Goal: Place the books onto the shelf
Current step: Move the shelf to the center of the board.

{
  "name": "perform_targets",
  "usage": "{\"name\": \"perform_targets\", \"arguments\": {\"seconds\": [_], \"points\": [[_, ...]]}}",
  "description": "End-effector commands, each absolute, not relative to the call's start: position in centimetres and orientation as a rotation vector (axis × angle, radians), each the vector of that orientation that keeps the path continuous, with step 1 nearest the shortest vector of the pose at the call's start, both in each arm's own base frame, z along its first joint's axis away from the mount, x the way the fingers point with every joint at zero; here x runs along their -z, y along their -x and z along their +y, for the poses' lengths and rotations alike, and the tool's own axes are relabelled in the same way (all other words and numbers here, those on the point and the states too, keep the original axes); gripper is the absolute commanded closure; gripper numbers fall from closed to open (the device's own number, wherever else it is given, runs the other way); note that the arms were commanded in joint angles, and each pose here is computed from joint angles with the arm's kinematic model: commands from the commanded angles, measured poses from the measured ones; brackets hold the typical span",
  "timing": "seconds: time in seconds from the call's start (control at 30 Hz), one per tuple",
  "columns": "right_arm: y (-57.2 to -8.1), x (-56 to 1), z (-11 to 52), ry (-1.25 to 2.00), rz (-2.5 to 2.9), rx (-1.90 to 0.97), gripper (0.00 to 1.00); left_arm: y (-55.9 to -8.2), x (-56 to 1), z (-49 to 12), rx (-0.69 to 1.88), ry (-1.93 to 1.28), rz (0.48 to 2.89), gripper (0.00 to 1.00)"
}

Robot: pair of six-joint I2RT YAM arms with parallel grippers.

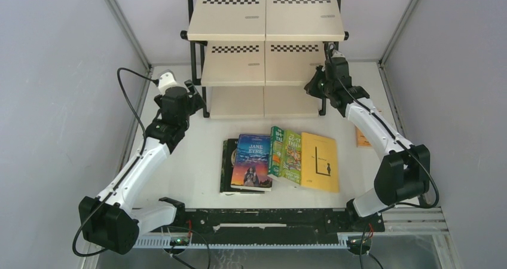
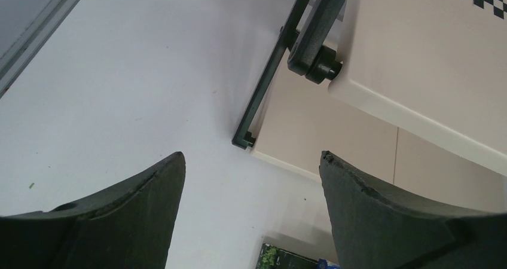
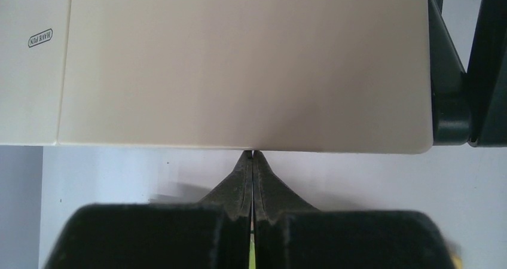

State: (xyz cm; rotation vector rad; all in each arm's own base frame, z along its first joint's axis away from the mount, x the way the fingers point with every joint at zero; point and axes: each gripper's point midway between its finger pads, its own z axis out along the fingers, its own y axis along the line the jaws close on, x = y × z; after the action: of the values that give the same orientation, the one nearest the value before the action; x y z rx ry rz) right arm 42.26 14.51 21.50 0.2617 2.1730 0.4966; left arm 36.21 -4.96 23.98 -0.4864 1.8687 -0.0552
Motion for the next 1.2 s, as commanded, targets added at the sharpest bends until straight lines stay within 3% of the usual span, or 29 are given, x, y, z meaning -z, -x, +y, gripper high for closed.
{"name": "perform_targets", "arguments": {"seconds": [0.0,0.17,0.3,0.53,0.63,0.77,0.93,1.17], "points": [[-43.0,-25.1,15.1,-0.206,2.087,-0.506,0.94,-36.5,-27.0,-5.4,0.118,0.496,1.784,0.13],[-40.5,-24.6,15.4,-0.19,2.157,-0.48,0.7,-36.0,-27.0,-5.9,0.149,0.474,1.802,0.11],[-38.1,-23.6,14.5,-0.228,2.228,-0.39,0.58,-35.5,-26.7,-6.8,0.202,0.46,1.812,0.1],[-34.0,-21.2,10.3,-0.42,2.303,-0.23,0.5,-34.5,-26.4,-9.7,0.311,0.378,1.823,0.07],[-32.8,-20.1,7.7,-0.595,2.304,-0.199,0.42,-34.2,-26.4,-11.8,0.355,0.308,1.845,0.06],[-31.5,-17.7,3.9,-0.912,2.277,-0.198,0.4,-33.6,-26.3,-14.2,0.405,0.215,1.873,0.06],[-31.5,-16.3,-0.5,-1.24,2.127,-0.219,0.38,-32.7,-25.4,-16.7,0.458,0.109,1.923,0.06],[-31.7,-14.5,-5.5,-1.54,1.973,-0.116,0.26,-31.9,-24.7,-18.8,0.498,0.017,1.97,0.05]]}}
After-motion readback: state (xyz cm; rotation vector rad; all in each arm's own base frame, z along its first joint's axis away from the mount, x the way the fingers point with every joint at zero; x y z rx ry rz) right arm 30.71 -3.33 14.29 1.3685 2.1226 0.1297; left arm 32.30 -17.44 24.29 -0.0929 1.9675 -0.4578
